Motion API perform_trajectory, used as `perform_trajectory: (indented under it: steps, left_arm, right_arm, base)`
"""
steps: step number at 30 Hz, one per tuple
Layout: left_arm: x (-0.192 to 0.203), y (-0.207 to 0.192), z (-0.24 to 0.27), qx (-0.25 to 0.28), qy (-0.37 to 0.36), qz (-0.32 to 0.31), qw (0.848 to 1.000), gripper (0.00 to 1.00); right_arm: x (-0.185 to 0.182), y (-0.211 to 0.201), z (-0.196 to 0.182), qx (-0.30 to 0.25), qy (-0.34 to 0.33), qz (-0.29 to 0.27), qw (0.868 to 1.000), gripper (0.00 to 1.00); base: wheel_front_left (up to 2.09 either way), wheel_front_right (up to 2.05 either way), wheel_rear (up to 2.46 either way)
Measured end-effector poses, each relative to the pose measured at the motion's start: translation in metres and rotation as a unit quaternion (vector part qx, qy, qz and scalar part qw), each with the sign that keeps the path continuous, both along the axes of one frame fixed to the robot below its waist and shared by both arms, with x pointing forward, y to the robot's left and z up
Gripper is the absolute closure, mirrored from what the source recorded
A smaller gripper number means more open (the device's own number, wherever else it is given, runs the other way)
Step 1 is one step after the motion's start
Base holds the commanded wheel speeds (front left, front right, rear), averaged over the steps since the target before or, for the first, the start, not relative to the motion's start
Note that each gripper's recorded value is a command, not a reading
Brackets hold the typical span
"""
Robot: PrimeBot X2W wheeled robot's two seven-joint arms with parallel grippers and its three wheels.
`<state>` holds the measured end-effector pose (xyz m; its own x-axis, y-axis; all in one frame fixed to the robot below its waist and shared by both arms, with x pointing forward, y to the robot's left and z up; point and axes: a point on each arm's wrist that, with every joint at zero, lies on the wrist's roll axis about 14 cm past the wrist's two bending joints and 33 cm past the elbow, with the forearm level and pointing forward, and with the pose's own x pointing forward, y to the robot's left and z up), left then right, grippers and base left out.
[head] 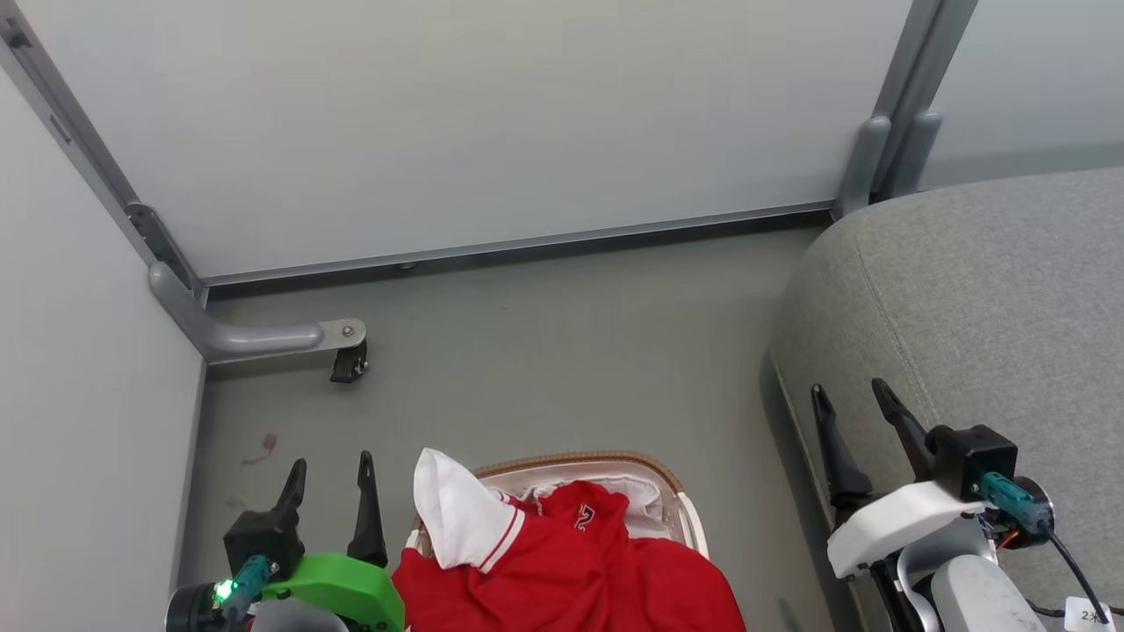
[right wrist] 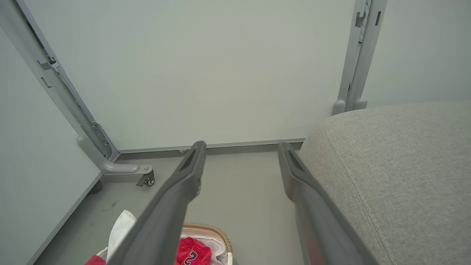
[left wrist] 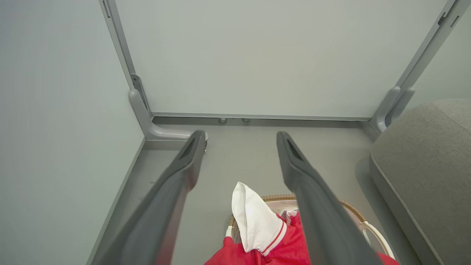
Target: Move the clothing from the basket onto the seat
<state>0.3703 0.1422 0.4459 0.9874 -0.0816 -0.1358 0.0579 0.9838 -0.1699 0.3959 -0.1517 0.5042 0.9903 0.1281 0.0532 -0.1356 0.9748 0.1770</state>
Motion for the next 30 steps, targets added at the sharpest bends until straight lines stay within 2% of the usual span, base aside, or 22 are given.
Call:
perform_trajectory:
  steps: [6, 16, 25, 30]
  left_arm:
    - [0.002, -0.006, -0.009, 0.01, 0.01, -0.011, 1.0, 0.0]
    - [0.032, -0.029, -0.029, 0.034, 0.026, -0.059, 0.997, 0.0]
    - [0.063, -0.05, -0.068, 0.028, 0.069, -0.102, 0.992, 0.0]
    - [0.07, -0.067, -0.109, 0.018, 0.119, -0.138, 0.983, 0.0]
  right_arm:
    - [0.004, 0.005, -0.007, -0.02, 0.004, 0.01, 1.0, 0.0]
    - [0.037, 0.014, -0.01, -0.056, -0.006, 0.029, 0.998, 0.0]
    - [0.071, 0.01, -0.024, -0.051, 0.0, 0.024, 0.998, 0.0]
    - [0.089, 0.009, -0.043, -0.04, 0.015, 0.024, 0.999, 0.0]
  base:
    - [0.0, 0.0, 0.0]
    - [0.0, 0.0, 0.0]
    - [0.0, 0.0, 0.0]
    - [0.0, 0.0, 0.0]
